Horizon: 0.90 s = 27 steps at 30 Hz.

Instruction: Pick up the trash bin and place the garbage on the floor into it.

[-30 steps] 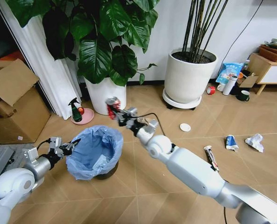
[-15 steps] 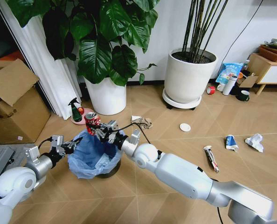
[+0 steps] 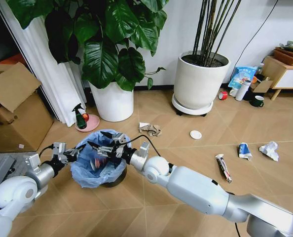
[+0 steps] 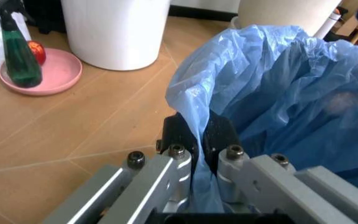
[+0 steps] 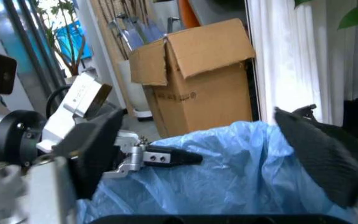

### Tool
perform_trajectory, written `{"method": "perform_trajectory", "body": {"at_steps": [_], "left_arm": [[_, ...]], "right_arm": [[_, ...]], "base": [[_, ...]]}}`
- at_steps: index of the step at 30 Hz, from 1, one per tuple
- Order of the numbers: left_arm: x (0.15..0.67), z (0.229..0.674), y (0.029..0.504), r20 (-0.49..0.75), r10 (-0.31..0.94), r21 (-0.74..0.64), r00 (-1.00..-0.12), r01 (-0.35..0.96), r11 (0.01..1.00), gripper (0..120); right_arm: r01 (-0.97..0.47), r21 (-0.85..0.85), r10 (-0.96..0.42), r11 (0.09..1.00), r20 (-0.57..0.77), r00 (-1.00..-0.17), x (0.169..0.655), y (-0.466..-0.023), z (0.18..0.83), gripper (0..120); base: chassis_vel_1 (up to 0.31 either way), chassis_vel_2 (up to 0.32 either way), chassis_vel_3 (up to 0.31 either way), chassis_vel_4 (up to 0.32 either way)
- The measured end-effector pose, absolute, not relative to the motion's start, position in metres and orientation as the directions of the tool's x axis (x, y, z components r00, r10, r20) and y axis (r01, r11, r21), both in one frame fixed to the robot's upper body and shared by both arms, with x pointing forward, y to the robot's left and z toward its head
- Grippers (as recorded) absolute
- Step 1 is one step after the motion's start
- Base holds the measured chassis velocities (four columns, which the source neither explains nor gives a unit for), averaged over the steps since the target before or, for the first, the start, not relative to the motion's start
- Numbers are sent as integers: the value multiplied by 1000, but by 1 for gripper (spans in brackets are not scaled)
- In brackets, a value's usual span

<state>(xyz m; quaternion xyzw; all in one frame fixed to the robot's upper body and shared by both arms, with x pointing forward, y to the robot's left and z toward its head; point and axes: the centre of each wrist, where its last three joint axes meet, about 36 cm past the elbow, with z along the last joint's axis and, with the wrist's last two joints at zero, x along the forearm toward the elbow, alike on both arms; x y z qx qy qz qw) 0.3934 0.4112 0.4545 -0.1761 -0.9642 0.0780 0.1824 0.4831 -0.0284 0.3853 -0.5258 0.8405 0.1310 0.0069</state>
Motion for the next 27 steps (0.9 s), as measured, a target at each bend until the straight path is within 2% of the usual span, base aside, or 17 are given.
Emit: {"method": "perform_trajectory", "body": {"at_steps": [1,3,5,6,10,11,15,16,20,27], "left_arm": [[393,454,411,324,368,-215,-871,311,926,0],[393,455,412,322,363,-215,-875,306,928,0],[390,455,414,322,354,-218,-878,295,930,0],[390,455,414,322,354,-218,-878,295,930,0],[376,459,423,297,307,-219,-904,248,944,0],[376,459,423,297,307,-219,-904,248,944,0],[371,466,430,277,278,-213,-920,223,951,0],[371,466,430,277,278,-213,-920,223,951,0],[370,469,433,266,265,-209,-927,212,955,0],[370,468,433,264,259,-207,-929,208,956,0]], "right_arm": [[-886,213,-882,413,-149,-447,483,-28,385,90],[-876,224,-873,427,-148,-464,480,-28,388,98],[-834,249,-837,492,-128,-532,482,-29,395,100],[-834,249,-837,492,-128,-532,482,-29,395,100],[-709,277,-724,649,-61,-687,495,-49,400,100],[-709,277,-724,649,-61,-687,495,-49,400,100],[-538,232,-561,810,42,-827,507,-128,386,100],[-538,232,-561,810,42,-827,507,-128,386,100],[-378,177,-402,909,125,-907,491,-210,369,100],[-223,131,-244,966,176,-954,452,-260,353,100]], "base": [[0,0,0,0],[0,0,0,0],[0,0,0,0],[0,0,0,0],[0,0,0,0],[0,0,0,0],[0,0,0,0],[0,0,0,0],[0,0,0,0],[0,0,0,0]]}}
